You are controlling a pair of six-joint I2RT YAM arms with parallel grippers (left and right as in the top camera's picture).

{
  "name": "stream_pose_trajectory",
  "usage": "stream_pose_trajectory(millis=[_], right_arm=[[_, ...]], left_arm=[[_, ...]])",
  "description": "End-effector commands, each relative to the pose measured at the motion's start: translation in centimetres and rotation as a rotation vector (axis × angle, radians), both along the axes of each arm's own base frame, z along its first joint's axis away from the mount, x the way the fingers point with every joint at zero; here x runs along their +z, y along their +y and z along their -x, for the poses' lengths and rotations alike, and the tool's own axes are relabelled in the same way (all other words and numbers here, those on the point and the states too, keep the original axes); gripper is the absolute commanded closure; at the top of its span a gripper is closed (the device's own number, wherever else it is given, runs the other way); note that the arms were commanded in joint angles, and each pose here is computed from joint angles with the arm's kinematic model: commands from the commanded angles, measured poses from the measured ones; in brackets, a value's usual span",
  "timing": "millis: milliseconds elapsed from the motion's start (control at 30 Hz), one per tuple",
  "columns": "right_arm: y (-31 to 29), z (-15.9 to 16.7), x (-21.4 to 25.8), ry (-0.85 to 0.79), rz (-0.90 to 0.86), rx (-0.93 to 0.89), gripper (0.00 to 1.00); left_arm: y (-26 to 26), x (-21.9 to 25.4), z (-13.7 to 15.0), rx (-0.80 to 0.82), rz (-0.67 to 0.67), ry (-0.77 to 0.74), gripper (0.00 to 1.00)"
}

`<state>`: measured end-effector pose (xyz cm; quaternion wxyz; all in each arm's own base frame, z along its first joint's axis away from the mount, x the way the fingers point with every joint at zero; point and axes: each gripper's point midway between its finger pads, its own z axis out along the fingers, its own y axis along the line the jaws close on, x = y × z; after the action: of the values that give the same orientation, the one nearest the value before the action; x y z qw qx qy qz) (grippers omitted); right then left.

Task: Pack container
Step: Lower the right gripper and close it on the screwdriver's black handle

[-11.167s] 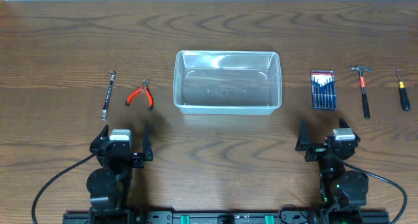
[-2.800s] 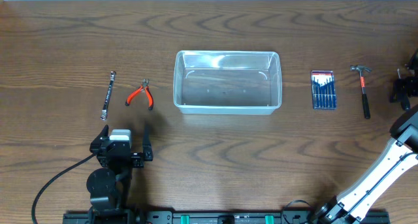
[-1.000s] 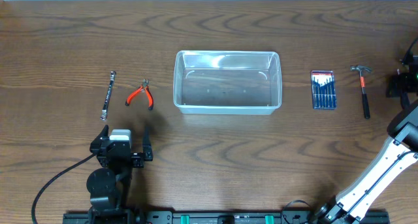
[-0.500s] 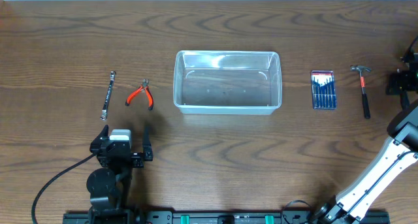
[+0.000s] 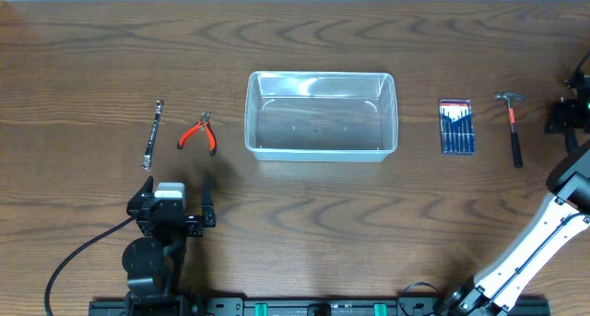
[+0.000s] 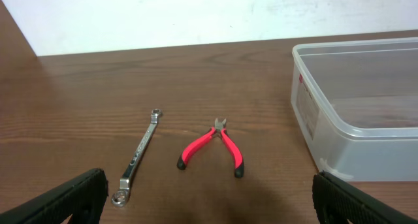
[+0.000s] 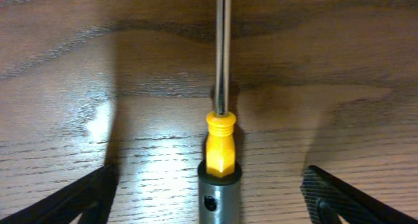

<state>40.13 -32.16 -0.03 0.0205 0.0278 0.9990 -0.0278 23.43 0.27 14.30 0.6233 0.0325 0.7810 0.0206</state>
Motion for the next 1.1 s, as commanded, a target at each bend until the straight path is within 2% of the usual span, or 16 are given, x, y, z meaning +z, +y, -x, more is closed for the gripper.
stream_pose_trajectory(millis=[0,167,367,633,1067], right_arm=[[0.2,1.1,-1.7,0.046,-0.026,-0.016,0.13],[0.1,1.5,-1.8,0.053,-0.031,-0.021,0.29],[-0.3,1.9,-1.8,0.054,-0.032,-0.033,0.34],[-0.7,2.0,-1.8,0.052,-0.024,-0.038,0.51],[-0.8,1.5,-1.8,0.042,-0.006,-0.010,0.55]], left_arm=[[0.2,-1.3,0.0,0.012,0.001,0.028,0.02],[0.2,-1.3,0.0,0.012,0.001,0.028,0.02],[0.2,-1.3,0.0,0.012,0.001,0.028,0.02],[0.2,-1.3,0.0,0.012,0.001,0.028,0.02],[0.2,-1.3,0.0,0.012,0.001,0.028,0.02]])
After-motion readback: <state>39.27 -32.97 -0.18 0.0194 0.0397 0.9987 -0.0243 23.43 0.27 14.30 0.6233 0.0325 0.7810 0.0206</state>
